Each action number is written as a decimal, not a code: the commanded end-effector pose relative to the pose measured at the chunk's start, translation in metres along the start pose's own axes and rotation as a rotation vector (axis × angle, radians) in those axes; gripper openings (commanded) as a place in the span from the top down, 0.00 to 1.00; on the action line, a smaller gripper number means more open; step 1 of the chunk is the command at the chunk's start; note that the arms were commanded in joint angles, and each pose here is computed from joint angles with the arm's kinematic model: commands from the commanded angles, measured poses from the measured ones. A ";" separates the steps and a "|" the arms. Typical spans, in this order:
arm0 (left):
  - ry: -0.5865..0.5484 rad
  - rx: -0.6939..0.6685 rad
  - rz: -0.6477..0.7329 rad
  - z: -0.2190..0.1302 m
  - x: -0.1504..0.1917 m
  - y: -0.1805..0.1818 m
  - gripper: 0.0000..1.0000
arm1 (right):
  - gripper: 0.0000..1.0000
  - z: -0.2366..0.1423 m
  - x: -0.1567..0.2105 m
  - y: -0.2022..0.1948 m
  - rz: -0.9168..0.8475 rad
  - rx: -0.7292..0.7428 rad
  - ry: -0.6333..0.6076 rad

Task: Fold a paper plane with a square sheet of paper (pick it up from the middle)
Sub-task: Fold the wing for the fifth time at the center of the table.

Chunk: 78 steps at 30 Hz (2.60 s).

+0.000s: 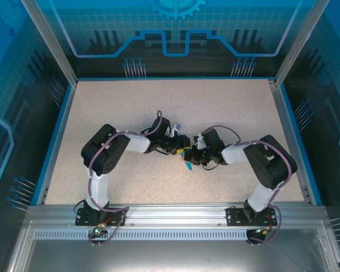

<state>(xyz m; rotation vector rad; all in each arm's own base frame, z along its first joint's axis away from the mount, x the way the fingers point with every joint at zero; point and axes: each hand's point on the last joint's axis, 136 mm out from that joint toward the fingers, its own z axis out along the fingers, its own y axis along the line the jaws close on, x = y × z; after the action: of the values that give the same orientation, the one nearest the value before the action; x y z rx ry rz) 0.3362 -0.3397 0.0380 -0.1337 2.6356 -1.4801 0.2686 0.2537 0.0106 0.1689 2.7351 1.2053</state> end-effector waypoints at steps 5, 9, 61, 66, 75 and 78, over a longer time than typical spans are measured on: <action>-0.030 -0.007 0.030 -0.011 -0.014 -0.005 0.45 | 0.95 -0.006 0.035 -0.060 0.093 0.177 0.074; -0.068 0.065 0.110 -0.034 -0.019 -0.046 0.41 | 0.96 -0.006 0.032 -0.058 0.099 0.177 0.074; -0.237 -0.130 -0.015 -0.075 -0.084 0.021 0.53 | 0.98 0.002 0.044 -0.060 0.101 0.163 0.135; -0.252 -0.082 0.049 -0.079 -0.070 -0.016 0.54 | 0.98 0.006 0.042 -0.057 0.100 0.158 0.138; -0.114 -0.029 0.090 -0.029 -0.036 -0.028 0.59 | 0.98 0.006 0.041 -0.057 0.098 0.161 0.133; -0.101 -0.060 0.070 -0.019 -0.035 -0.010 0.59 | 0.98 0.007 0.043 -0.059 0.101 0.166 0.140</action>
<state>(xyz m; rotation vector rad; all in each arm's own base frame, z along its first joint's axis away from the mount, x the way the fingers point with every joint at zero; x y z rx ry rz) 0.3656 -0.3235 0.0732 -0.0935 2.5485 -1.3319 0.2661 0.2540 0.0095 0.1249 2.7321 1.2380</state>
